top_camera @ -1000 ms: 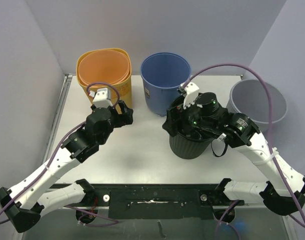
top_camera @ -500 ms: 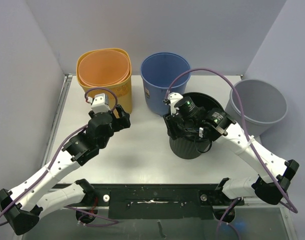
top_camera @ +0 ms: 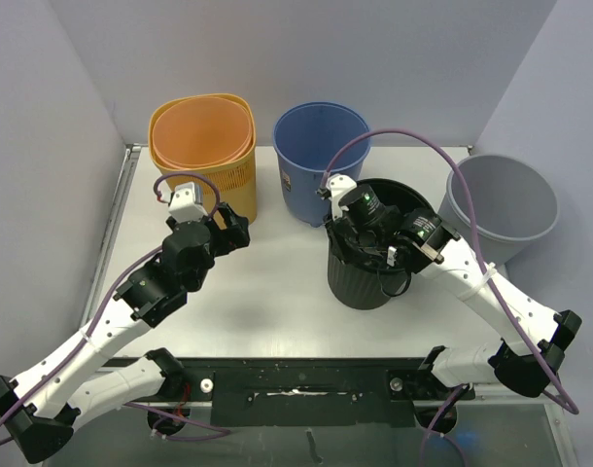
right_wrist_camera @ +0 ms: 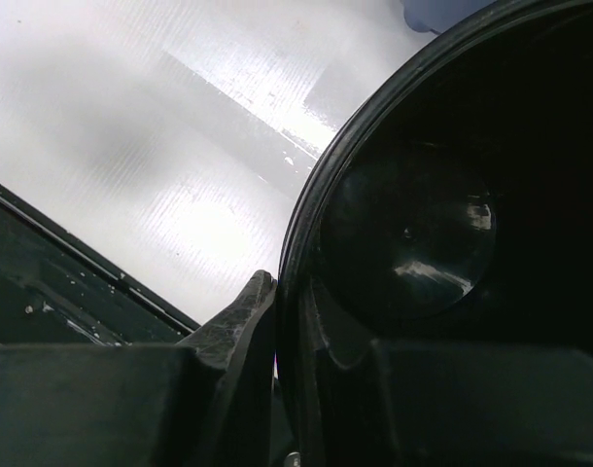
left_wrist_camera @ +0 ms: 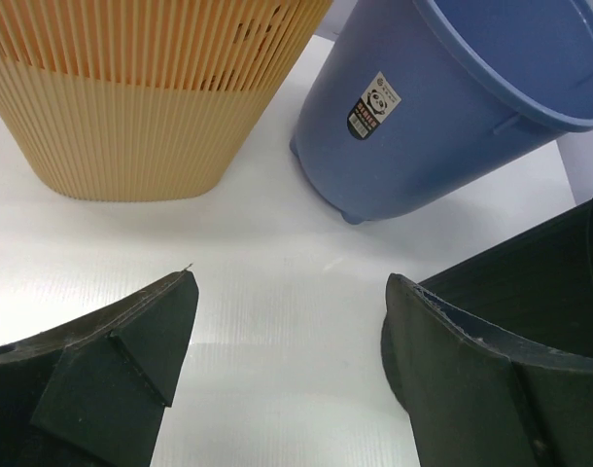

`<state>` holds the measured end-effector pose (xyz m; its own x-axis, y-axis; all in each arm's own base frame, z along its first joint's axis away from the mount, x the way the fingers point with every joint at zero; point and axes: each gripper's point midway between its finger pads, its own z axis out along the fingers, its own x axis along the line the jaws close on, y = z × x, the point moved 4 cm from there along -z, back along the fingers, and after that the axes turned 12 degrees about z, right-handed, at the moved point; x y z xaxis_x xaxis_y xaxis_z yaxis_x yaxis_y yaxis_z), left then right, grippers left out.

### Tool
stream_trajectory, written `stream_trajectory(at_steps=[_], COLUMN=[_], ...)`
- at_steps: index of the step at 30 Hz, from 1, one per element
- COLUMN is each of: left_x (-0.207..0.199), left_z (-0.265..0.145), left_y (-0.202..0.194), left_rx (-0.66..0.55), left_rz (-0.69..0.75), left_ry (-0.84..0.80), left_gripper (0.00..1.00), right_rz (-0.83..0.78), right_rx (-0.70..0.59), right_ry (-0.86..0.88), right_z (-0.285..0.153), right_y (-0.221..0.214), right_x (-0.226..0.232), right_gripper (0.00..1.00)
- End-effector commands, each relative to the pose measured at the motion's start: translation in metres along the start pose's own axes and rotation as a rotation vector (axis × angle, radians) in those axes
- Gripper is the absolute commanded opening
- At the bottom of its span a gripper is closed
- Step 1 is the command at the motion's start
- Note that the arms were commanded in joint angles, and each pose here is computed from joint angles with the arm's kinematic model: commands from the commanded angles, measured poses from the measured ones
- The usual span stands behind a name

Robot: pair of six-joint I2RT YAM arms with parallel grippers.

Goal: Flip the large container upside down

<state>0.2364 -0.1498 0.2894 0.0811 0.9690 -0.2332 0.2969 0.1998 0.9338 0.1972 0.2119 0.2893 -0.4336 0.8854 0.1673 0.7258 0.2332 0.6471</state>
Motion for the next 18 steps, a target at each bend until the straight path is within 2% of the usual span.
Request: stream_trajectory(at_steps=[1,6,10,12,15,18], left_x=[-0.012,-0.044,-0.052,-0.045,-0.018,0.000], left_z=[0.001,0.002,-0.005,-0.011,-0.013,-0.015], left_y=[0.021,0.035,0.060,0.075,0.079,0.079], left_rx=[-0.091,-0.096,-0.120,-0.165,-0.230,-0.257], left_rz=[-0.092,-0.074,-0.089,-0.111,-0.153,-0.160], left_ry=[-0.056,-0.221,-0.243,-0.204,-0.060,0.026], left_gripper=[0.78,0.79,0.79,0.80,0.82,0.82], right_rz=[0.033,0.051,0.080,0.104,0.154,0.218], right_rx=[-0.146,-0.234,-0.332,-0.375,-0.441,-0.466], right_ry=[0.166,0.272,0.439,0.525,0.620,0.629], right_z=[-0.017,-0.037,-0.052,-0.057,-0.053,-0.044], right_y=[0.028,0.041,0.057,0.062,0.070,0.077], right_x=[0.027,0.039,0.060,0.071,0.077,0.070], right_gripper=[0.00,0.00,0.00,0.00,0.00,0.00])
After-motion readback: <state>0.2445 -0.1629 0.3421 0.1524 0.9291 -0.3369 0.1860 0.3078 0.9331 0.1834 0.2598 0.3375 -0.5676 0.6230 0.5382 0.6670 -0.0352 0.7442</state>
